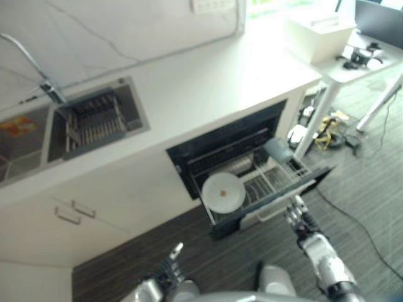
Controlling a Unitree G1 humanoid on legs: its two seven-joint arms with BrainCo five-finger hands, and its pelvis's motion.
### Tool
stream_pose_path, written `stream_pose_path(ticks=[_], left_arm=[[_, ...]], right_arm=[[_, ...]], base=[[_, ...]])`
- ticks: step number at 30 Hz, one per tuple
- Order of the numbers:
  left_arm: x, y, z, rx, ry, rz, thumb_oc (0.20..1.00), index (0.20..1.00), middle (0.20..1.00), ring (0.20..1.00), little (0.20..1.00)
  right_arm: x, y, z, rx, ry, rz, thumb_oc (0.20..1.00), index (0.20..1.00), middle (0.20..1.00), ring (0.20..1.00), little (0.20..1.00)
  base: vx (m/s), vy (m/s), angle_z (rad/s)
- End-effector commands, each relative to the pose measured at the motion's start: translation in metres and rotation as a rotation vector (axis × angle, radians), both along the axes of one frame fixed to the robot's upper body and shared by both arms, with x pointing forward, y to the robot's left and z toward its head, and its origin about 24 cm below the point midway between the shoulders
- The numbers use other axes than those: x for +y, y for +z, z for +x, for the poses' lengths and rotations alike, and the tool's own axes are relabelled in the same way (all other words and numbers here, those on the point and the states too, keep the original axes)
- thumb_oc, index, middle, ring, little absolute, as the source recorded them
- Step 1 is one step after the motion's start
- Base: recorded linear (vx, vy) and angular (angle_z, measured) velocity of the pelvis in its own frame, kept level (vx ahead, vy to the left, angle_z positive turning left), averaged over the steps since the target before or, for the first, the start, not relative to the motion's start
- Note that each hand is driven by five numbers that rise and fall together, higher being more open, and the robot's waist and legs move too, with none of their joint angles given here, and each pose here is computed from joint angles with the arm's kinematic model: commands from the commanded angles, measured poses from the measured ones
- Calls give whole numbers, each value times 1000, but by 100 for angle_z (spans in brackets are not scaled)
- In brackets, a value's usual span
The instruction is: Place the dishes in the dishwasher.
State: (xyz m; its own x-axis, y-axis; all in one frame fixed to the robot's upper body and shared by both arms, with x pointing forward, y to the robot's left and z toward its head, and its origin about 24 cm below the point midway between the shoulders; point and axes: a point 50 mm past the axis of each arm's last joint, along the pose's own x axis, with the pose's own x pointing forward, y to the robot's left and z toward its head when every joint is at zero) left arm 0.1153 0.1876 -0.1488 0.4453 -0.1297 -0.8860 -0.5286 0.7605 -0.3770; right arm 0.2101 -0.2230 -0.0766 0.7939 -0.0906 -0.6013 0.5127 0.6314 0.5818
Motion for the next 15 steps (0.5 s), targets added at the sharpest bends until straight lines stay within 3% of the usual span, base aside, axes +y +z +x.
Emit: stream_pose_path(ticks=[1, 15], left_arm=[[4, -1, -2, 12, -29, 13, 1000, 1000, 1000, 1000, 1000], [3, -11, -19, 138, -69, 55, 1000, 1000, 1000, 1000, 1000]], right_arm=[[8, 20, 24, -126, 13, 89, 1000, 1000, 1000, 1000, 1000], [10, 24, 49, -80, 75, 108, 1000, 1000, 1000, 1000, 1000]], base=[[89, -21, 6], [127, -28, 8]])
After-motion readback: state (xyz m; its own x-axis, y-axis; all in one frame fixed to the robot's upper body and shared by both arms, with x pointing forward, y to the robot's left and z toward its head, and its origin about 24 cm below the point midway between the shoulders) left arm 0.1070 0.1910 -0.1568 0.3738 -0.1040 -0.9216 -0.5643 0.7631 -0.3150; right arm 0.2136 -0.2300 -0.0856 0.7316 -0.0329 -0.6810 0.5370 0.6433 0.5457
